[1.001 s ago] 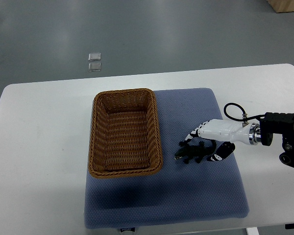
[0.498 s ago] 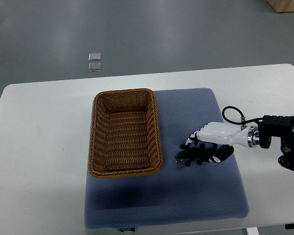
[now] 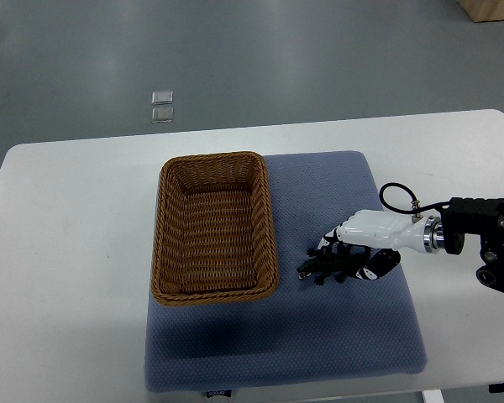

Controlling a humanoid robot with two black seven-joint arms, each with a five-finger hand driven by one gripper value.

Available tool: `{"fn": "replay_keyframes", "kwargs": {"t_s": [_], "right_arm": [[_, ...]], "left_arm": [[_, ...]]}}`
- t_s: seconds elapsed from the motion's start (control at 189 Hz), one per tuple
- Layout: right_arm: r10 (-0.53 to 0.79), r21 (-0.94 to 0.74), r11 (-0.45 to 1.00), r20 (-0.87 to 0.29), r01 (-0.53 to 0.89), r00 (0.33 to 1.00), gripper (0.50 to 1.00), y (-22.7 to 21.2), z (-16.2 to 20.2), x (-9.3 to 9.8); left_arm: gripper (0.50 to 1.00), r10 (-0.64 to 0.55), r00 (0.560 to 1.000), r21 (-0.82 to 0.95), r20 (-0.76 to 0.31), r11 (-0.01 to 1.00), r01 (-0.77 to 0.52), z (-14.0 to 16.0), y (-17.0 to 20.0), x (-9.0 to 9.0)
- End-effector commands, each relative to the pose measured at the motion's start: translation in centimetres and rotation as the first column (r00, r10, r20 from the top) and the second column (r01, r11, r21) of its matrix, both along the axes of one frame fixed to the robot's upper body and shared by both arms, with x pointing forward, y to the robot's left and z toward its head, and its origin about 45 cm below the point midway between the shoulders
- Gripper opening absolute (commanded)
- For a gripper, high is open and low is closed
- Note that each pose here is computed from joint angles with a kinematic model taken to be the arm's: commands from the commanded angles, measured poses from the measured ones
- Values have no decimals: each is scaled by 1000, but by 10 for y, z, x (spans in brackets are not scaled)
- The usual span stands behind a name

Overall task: Place crocodile in brown basket with right hand
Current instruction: 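Lift the crocodile with the right hand and carry it over the basket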

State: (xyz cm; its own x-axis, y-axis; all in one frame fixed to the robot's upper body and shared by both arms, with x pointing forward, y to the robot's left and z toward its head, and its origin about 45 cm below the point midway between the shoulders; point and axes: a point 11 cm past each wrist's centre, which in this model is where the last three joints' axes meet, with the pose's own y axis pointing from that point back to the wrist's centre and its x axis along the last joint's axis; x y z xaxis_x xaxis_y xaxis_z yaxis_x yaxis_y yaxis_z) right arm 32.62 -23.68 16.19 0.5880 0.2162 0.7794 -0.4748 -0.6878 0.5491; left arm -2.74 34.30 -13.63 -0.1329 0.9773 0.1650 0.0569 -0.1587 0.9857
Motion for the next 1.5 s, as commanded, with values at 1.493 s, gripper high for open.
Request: {"fn": "replay_keyframes", "kwargs": {"t_s": [1.493], "right_arm": [[97, 240, 959, 233, -153, 968, 500, 141, 118, 72]], "left_arm": [[1000, 0, 1000, 0, 0, 1000, 0, 0, 0, 0]]}}
